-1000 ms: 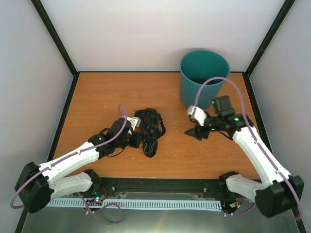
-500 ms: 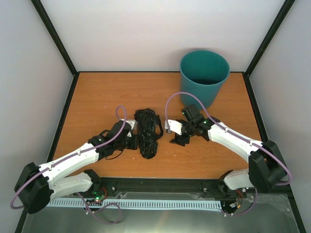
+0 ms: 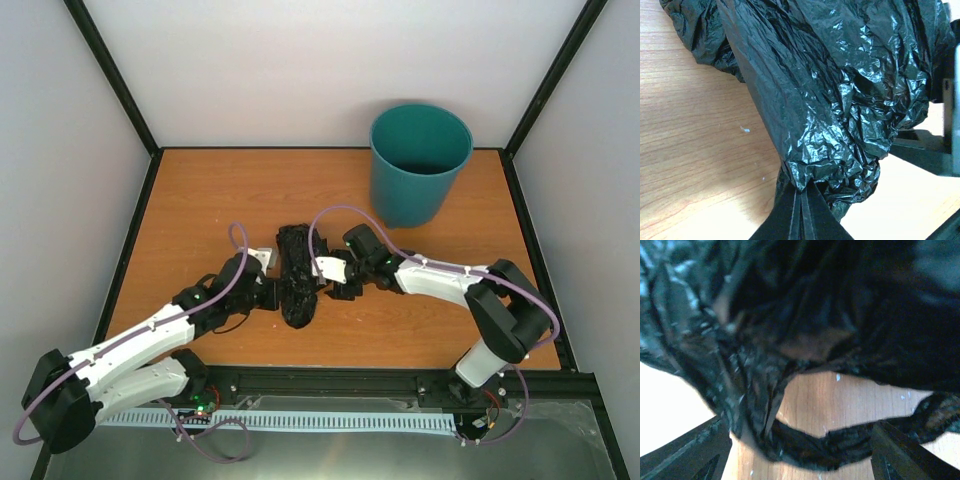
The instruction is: Put the trash bags into the trash bin
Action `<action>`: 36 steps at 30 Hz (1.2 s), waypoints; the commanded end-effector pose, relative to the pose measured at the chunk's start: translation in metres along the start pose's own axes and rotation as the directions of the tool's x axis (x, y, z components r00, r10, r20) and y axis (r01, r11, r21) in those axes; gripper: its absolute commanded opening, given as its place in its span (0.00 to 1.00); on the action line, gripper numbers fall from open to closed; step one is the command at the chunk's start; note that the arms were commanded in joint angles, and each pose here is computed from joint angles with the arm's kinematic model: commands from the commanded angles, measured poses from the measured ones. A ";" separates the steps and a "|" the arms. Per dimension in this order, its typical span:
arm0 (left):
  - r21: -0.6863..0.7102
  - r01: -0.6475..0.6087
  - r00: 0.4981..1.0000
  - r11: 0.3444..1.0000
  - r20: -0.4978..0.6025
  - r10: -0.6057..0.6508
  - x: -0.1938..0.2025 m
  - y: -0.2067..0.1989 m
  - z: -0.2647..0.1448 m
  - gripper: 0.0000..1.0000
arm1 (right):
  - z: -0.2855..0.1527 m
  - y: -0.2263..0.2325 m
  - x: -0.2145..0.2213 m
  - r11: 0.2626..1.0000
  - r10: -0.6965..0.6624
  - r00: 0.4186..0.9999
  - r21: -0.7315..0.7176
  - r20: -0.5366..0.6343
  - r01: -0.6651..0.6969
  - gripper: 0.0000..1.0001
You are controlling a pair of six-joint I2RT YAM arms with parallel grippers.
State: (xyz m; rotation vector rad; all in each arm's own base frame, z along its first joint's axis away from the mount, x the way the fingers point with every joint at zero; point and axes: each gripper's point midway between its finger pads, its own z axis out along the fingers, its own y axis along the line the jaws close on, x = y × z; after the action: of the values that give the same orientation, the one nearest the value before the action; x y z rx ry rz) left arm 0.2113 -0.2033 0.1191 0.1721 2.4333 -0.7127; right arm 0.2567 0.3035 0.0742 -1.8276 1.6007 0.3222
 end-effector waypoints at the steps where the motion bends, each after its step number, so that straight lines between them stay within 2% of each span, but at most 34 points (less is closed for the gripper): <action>1: 0.037 0.026 0.997 0.999 0.066 -0.029 -0.012 -0.005 -0.006 0.01 | 0.015 -0.017 -0.027 0.996 -0.048 0.996 0.078 0.076 0.042 0.75; 3: 0.049 0.022 0.995 0.999 0.096 -0.027 -0.019 -0.008 -0.010 0.01 | 0.015 -0.019 -0.035 0.997 -0.008 0.994 0.074 0.109 0.000 0.64; 6: 0.050 0.005 0.989 0.999 0.145 -0.013 -0.034 -0.012 -0.020 0.01 | 0.005 -0.025 -0.051 0.997 0.062 0.990 0.037 0.129 -0.067 0.18; 7: 0.041 0.000 0.986 0.999 0.168 -0.007 -0.041 -0.013 -0.024 0.01 | -0.003 -0.028 -0.058 0.996 0.082 0.988 0.032 0.135 -0.087 0.06; 8: 0.028 -0.006 0.981 1.000 0.192 0.001 -0.049 -0.014 -0.030 0.01 | -0.016 -0.035 -0.066 0.993 0.106 0.983 0.033 0.151 -0.112 0.03; 9: 0.004 -0.008 0.975 1.000 0.223 0.007 -0.059 -0.013 -0.036 0.01 | -0.032 -0.043 -0.074 0.986 0.158 0.971 0.026 0.177 -0.166 0.03; 10: -0.018 -0.008 0.968 1.000 0.249 0.012 -0.068 -0.012 -0.042 0.07 | -0.050 -0.051 -0.083 0.976 0.208 0.955 0.012 0.210 -0.215 0.03; 11: -0.031 -0.010 0.962 0.999 0.273 0.018 -0.076 -0.013 -0.048 0.23 | -0.069 -0.059 -0.093 0.962 0.266 0.932 -0.008 0.247 -0.273 0.03; 13: -0.034 -0.026 0.950 0.999 0.311 0.035 -0.088 -0.019 -0.059 0.63 | -0.104 -0.074 -0.110 0.923 0.378 0.874 -0.055 0.304 -0.380 0.03; 15: 0.000 -0.061 0.939 0.998 0.338 0.057 -0.096 -0.029 -0.068 0.80 | -0.129 -0.080 -0.122 0.889 0.453 0.826 -0.097 0.335 -0.449 0.03; 18: 0.099 -0.146 0.927 0.984 0.360 0.102 -0.095 -0.050 -0.076 0.87 | -0.146 -0.082 -0.129 0.844 0.528 0.775 -0.115 0.347 -0.523 0.03; 23: 0.318 -0.214 0.945 0.924 0.308 0.113 -0.061 -0.077 -0.068 0.99 | -0.155 -0.090 -0.123 0.775 0.612 0.711 -0.083 0.345 -0.626 0.03; 28: 0.439 -0.264 0.955 0.859 0.243 0.169 -0.023 -0.100 -0.055 0.98 | -0.170 -0.110 -0.115 0.704 0.668 0.643 -0.037 0.376 -0.709 0.03; 36: 0.560 -0.360 0.930 0.746 0.273 0.245 0.014 -0.108 -0.051 0.95 | -0.176 -0.120 -0.107 0.657 0.707 0.598 -0.036 0.377 -0.753 0.03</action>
State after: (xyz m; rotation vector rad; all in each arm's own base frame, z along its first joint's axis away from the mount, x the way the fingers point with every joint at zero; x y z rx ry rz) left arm 0.1603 -0.2542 0.1736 0.5768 2.0363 -1.1538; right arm 0.3018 0.2822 0.2949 -0.8918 1.9561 0.8379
